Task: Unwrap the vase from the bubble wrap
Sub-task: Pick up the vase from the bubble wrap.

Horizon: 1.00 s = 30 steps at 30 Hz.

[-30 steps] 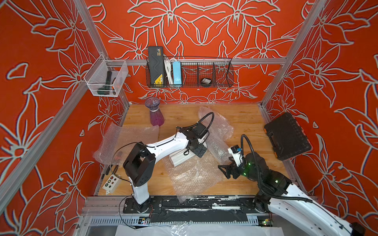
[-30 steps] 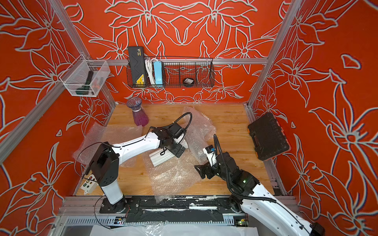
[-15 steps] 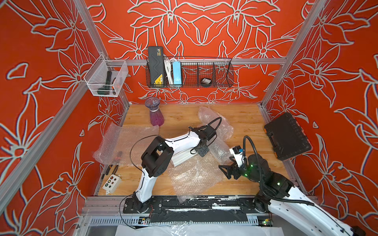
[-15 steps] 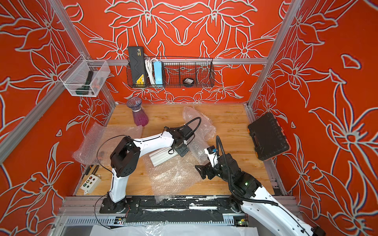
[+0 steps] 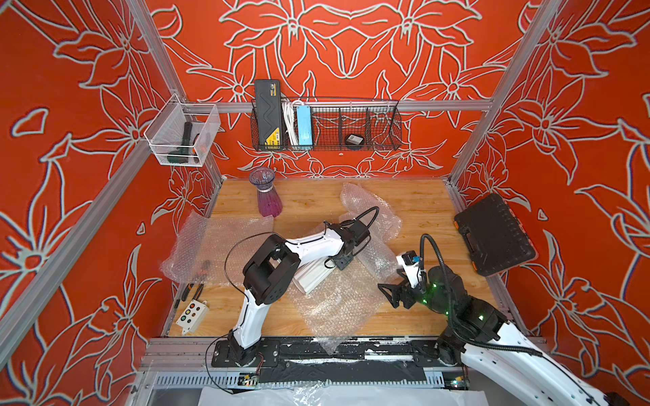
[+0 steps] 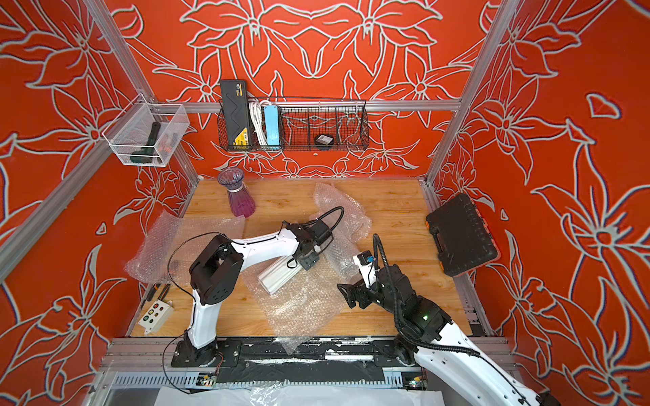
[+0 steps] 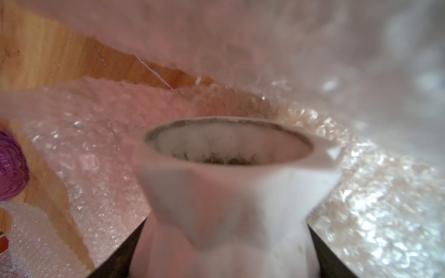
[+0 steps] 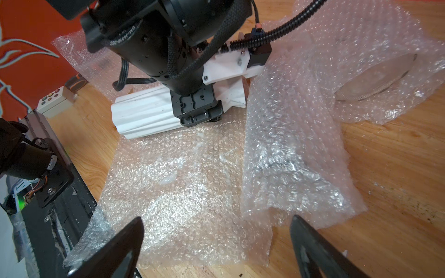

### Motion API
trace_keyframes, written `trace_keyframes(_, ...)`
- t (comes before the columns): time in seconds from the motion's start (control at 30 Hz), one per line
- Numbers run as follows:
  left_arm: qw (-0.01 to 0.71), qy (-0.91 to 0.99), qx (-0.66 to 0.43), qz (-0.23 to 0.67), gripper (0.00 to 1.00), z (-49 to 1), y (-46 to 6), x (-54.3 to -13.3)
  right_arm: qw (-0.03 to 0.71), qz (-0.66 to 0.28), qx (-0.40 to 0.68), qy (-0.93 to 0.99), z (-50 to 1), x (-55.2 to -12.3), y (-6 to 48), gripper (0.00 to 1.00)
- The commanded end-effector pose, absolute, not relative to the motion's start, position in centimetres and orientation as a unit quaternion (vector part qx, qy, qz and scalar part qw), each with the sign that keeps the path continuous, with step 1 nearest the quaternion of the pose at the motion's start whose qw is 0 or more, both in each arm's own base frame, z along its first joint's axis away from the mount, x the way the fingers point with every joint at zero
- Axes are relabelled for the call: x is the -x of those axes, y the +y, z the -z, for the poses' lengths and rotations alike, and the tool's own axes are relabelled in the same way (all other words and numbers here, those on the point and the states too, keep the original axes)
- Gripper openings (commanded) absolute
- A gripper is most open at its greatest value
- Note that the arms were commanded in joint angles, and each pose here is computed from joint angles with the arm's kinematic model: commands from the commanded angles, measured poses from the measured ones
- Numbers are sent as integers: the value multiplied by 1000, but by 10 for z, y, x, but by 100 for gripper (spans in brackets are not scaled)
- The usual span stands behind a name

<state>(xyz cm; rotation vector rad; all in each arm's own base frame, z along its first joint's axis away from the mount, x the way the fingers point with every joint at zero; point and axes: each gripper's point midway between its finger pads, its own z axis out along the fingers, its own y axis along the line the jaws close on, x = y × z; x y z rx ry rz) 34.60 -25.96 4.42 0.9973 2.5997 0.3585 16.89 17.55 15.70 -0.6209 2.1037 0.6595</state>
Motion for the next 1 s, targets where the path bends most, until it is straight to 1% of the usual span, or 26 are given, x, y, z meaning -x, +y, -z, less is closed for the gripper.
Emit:
trace_keyframes(0.0, 188, 914, -338, -122, 51, -68, -258, -344, 429, -255, 239, 833, -168, -173, 172, 95)
trace_keyframes(0.1, 211, 914, -328, -112, 40, -91, -256, -342, 430, -256, 238, 832, -170, -174, 172, 95)
trace_keyframes(0.23, 251, 913, -311, -87, 28, -130, -253, -338, 428, -258, 239, 833, -171, -175, 174, 95)
trace_keyframes(0.37, 295, 909, -287, -58, 10, -174, -250, -334, 427, -261, 239, 832, -173, -177, 177, 95)
trace_keyframes(0.47, 331, 904, -267, -40, 0, -205, -246, -332, 428, -266, 238, 831, -176, -178, 179, 95)
trace_keyframes(0.57, 384, 893, -235, -17, 0, -235, -244, -339, 427, -270, 239, 829, -177, -178, 182, 95)
trace_keyframes(0.73, 476, 868, -136, 44, 0, -287, -230, -368, 421, -276, 243, 829, -182, -179, 186, 94)
trace_keyframes(0.87, 588, 795, -61, 135, 0, -336, -215, -389, 421, -279, 247, 827, -187, -178, 188, 95)
trace_keyframes(0.93, 639, 753, -33, 152, 0, -351, -203, -396, 420, -279, 249, 827, -189, -179, 189, 94)
trace_keyframes(0.97, 663, 734, -19, 147, 0, -357, -195, -399, 418, -279, 252, 827, -189, -179, 190, 94)
